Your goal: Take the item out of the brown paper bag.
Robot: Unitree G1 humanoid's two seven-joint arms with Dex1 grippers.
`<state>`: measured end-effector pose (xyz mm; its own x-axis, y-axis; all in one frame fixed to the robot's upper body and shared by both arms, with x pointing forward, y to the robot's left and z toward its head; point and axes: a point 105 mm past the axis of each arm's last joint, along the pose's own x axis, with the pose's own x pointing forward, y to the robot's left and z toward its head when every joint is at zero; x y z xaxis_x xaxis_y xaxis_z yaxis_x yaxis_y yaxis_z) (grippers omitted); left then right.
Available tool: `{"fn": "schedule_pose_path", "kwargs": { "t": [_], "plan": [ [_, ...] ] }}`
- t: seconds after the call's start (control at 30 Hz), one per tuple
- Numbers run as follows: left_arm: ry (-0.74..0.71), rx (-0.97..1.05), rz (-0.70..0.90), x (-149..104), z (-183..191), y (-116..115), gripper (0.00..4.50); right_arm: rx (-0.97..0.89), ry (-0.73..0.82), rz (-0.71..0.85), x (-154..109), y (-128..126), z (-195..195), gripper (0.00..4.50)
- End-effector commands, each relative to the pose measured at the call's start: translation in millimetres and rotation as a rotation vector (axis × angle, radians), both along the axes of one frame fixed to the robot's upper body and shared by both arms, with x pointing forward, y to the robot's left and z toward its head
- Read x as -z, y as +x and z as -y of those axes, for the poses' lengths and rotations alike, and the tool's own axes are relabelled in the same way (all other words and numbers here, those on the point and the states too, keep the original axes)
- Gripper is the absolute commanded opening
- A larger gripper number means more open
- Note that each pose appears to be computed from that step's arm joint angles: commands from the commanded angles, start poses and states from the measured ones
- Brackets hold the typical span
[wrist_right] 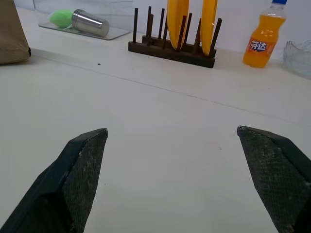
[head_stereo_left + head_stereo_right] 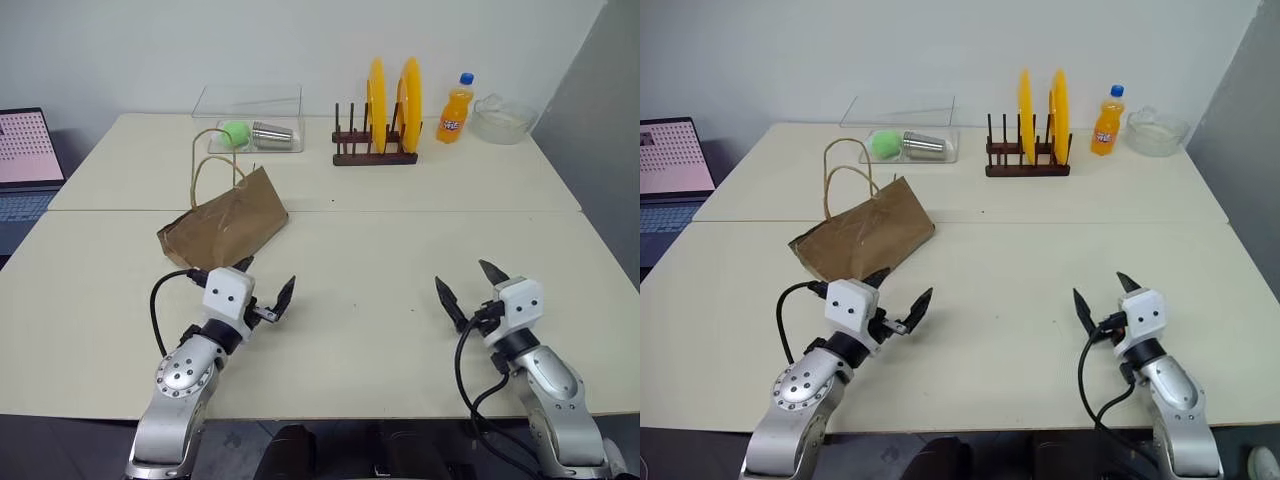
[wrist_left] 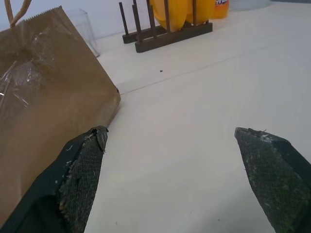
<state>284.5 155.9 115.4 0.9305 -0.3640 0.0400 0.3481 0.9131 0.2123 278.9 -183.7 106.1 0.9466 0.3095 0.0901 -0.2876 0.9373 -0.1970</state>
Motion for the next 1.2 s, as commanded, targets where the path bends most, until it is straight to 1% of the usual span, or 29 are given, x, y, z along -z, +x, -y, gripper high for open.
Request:
{"fn": "schedule_pose_path", "kwargs": {
  "t": [0.03, 0.17, 0.43, 0.57, 0.67, 0.73, 0.8, 0.9, 0.97, 1.0, 1.07, 1.13, 1.2],
  "plan": [
    [-0.005, 0.019, 0.054, -9.2, 4.3, -2.1, 4.42, -0.001, -0.006, 0.049, -10.6, -2.2, 2.6, 4.50],
    [0.032, 0.023, 0.037, -5.4, 4.5, -1.8, 4.42, -0.007, -0.014, 0.047, -9.7, -2.9, 1.4, 4.50],
    [0.011, 0.006, -0.007, -1.3, 2.5, -0.8, 4.42, -0.053, -0.024, 0.024, -6.4, -4.0, -5.3, 4.50],
    [0.026, 0.037, -0.001, -7.3, 3.3, -2.2, 4.42, -0.105, -0.043, 0.042, -11.5, -3.5, -13.7, 4.50],
    [-0.009, 0.012, 0.047, -20.9, -0.5, -5.6, 4.42, -0.238, -0.076, 0.067, -19.5, -4.1, -35.8, 4.50],
    [-0.010, -0.003, 0.082, -27.2, -1.4, -9.9, 4.42, -0.327, -0.069, 0.072, -26.0, -3.7, -50.9, 4.50],
    [-0.020, -0.014, 0.104, -31.9, -0.6, -15.9, 4.42, -0.410, -0.057, 0.092, -38.4, -1.2, -65.0, 4.50],
    [-0.028, -0.032, 0.122, -37.4, -1.7, -19.8, 4.42, -0.489, -0.059, 0.098, -50.0, 0.6, -75.7, 4.50],
    [-0.068, -0.071, 0.151, -53.6, -5.3, -20.8, 4.42, -0.615, -0.063, 0.096, -68.2, 1.6, -88.1, 4.50],
    [-0.080, -0.069, 0.171, -64.3, -6.6, -21.8, 4.42, -0.684, -0.054, 0.092, -80.3, 1.3, -93.8, 4.50],
    [-0.090, -0.064, 0.194, -80.6, -13.7, -22.0, 4.42, -0.782, -0.038, 0.077, -96.3, 0.2, -101.9, 4.50],
    [-0.090, -0.070, 0.178, -88.4, -26.1, -21.4, 4.42, -0.865, -0.037, 0.052, -105.0, -3.2, -107.4, 4.50],
    [-0.058, -0.079, 0.158, -94.4, -40.9, -20.3, 4.42, -0.915, -0.046, 0.045, -110.6, -5.7, -111.4, 4.50]
  ]
}}
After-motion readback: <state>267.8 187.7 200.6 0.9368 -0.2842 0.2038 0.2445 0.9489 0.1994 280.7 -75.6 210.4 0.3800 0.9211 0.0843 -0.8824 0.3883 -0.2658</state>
